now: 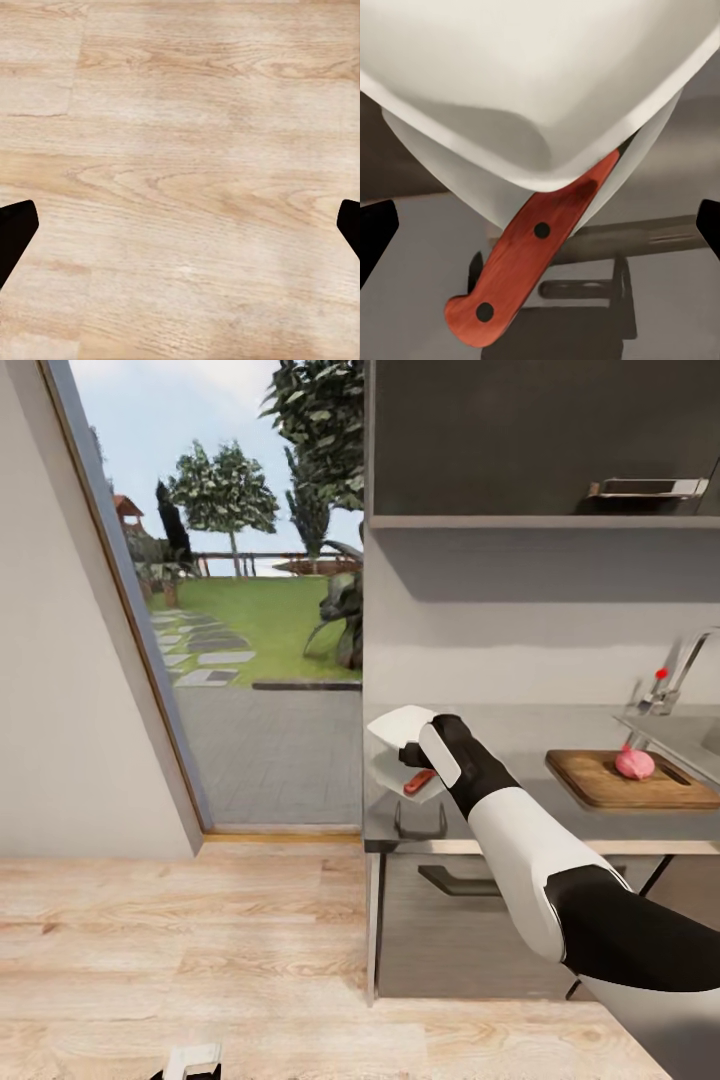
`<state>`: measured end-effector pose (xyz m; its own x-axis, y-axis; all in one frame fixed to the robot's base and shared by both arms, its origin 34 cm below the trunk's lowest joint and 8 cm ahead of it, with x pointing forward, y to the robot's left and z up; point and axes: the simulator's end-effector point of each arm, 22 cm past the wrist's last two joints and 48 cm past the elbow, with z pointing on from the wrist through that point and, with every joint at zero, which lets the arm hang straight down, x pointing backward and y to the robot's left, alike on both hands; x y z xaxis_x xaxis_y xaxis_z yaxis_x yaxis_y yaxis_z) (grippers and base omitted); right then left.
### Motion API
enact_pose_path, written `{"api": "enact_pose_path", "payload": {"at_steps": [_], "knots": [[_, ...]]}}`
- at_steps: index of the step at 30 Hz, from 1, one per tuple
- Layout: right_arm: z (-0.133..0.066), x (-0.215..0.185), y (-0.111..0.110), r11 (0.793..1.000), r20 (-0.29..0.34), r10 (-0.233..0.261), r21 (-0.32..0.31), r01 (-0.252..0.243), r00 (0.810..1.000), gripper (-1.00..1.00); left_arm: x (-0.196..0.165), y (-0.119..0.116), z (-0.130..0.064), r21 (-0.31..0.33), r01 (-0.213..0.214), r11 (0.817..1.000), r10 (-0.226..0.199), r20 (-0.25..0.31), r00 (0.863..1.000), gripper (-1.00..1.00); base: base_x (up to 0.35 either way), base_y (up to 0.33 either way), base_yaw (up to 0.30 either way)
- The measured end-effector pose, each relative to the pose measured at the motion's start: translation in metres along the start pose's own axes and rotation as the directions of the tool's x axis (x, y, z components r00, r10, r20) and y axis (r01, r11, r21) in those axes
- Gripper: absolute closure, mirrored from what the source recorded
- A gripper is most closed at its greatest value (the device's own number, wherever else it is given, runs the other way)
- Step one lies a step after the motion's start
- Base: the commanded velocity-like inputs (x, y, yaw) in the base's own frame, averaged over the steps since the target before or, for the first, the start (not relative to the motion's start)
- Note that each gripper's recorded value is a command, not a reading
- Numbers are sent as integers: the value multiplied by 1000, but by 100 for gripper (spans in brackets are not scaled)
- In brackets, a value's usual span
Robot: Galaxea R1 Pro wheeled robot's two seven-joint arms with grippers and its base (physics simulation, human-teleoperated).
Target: In the kitchen, take the Vidalia onion out of the sink, dice it on the chopping board with the paring knife, put the diced onion into the bowl on the countertop, then place both the paring knife and the chopping board into the sink.
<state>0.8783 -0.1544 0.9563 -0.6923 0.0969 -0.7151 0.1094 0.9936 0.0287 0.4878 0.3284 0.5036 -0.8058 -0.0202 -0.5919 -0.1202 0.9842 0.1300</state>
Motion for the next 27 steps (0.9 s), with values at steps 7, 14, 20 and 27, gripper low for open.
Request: {"api": "enact_pose_path", "payload": {"at_steps": [7, 14, 20, 27], "knots": [[7, 5, 0, 1000, -11, -1, 2, 1, 1000, -100, 5, 1, 1, -1, -2, 1000, 2, -10, 1000, -100, 0, 0, 0], [13, 10, 0, 1000, -21, -2, 3, 2, 1000, -100, 9, 1, 2, -1, -4, 1000, 4, -20, 1000, -100, 0, 0, 0], [18, 14, -1, 1000, -30, -3, 6, 3, 1000, -100, 13, 1, 3, -1, -6, 1000, 5, -29, 1000, -100, 0, 0, 0], [20, 16, -2, 1000, -34, -4, 8, 5, 999, -100, 15, 1, 3, -1, -6, 1000, 6, -33, 999, -100, 0, 0, 0]]}}
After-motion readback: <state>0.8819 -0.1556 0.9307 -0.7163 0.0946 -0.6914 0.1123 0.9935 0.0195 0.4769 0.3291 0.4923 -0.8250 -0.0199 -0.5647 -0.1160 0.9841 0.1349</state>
